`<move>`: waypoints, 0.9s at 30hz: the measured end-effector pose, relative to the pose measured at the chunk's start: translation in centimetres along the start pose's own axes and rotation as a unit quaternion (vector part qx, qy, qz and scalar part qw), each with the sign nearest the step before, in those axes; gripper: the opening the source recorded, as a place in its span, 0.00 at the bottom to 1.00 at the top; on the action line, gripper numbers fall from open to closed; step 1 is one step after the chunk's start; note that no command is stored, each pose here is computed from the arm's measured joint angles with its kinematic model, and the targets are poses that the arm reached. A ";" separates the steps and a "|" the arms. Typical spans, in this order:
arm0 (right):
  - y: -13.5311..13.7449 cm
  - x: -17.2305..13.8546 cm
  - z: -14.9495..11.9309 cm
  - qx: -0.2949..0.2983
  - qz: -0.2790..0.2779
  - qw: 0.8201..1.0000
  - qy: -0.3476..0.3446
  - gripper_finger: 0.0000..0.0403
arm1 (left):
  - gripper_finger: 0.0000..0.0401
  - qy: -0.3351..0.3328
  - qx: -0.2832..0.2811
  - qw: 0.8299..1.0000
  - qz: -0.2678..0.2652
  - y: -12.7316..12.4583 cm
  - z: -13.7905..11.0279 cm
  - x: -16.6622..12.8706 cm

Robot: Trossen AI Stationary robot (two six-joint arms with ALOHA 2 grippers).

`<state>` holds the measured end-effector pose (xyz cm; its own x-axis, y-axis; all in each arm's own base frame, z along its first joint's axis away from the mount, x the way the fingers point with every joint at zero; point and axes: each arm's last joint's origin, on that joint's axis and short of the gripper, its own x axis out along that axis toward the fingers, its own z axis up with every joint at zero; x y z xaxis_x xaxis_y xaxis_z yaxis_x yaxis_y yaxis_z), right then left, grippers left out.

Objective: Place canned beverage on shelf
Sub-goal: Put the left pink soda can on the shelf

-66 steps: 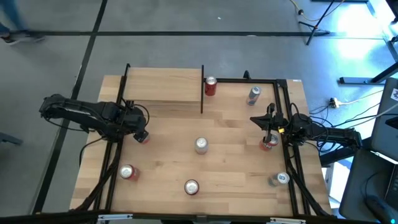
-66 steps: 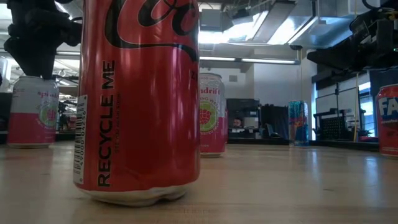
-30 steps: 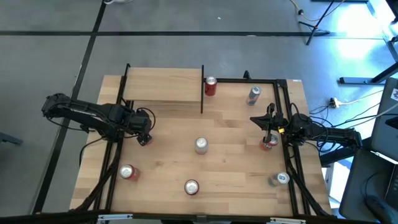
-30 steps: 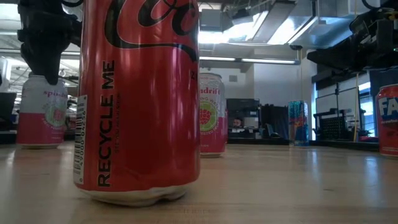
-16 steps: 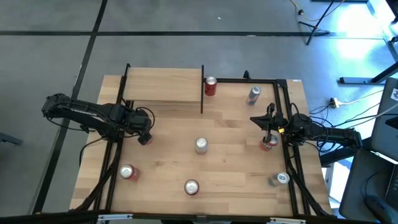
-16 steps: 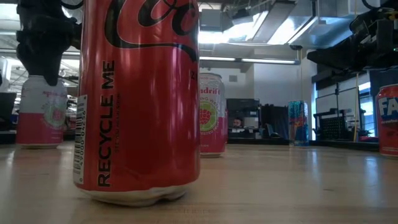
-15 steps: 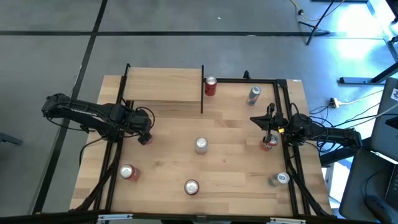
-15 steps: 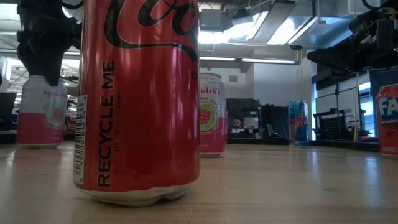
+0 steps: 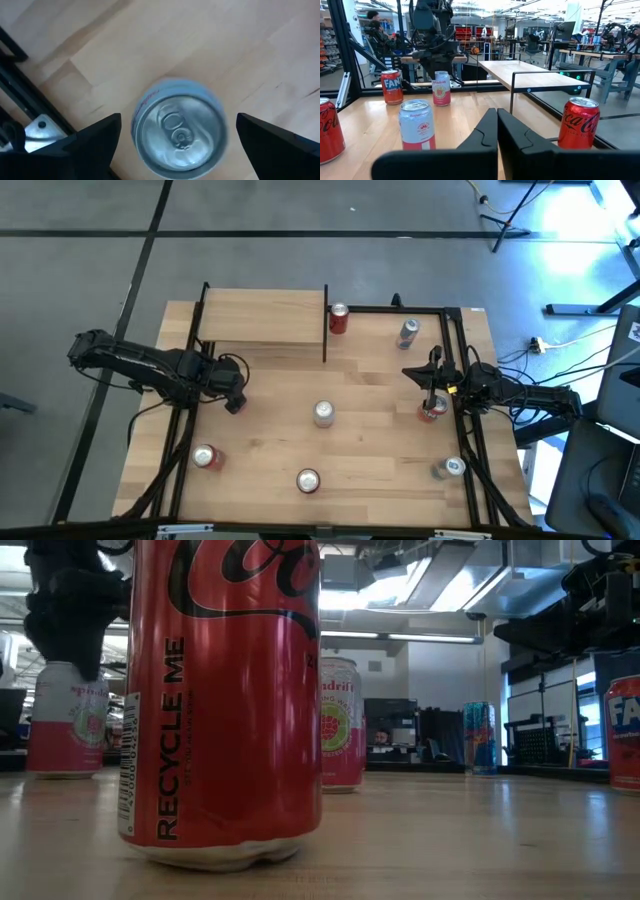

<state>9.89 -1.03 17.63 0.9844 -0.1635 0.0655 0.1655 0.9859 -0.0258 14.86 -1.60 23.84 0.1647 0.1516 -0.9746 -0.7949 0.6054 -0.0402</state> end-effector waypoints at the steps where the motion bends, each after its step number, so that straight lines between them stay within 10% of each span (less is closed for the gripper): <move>1: 0.0 0.0 0.0 0.000 0.000 1.000 0.000 0.00 | 0.94 0.003 0.000 1.000 0.001 0.1 -0.1 0.2; 10: 0.0 0.0 0.1 0.000 0.000 1.000 -0.004 0.00 | 0.92 0.016 -0.003 1.000 0.009 0.4 -0.7 2.1; 18: 0.0 0.0 0.1 0.000 0.000 1.000 -0.004 0.00 | 0.70 0.004 0.010 1.000 -0.006 0.1 -0.5 2.1; 27: 0.0 0.5 0.2 0.000 0.000 1.000 -0.007 0.00 | 0.59 -0.074 0.047 0.995 -0.053 -1.3 1.4 -2.0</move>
<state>10.40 -1.07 17.90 0.9833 -0.1638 0.0796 0.1662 0.9858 -0.0249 16.41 -1.62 26.15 0.3341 0.1920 -0.9228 -0.7118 0.6932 -0.1135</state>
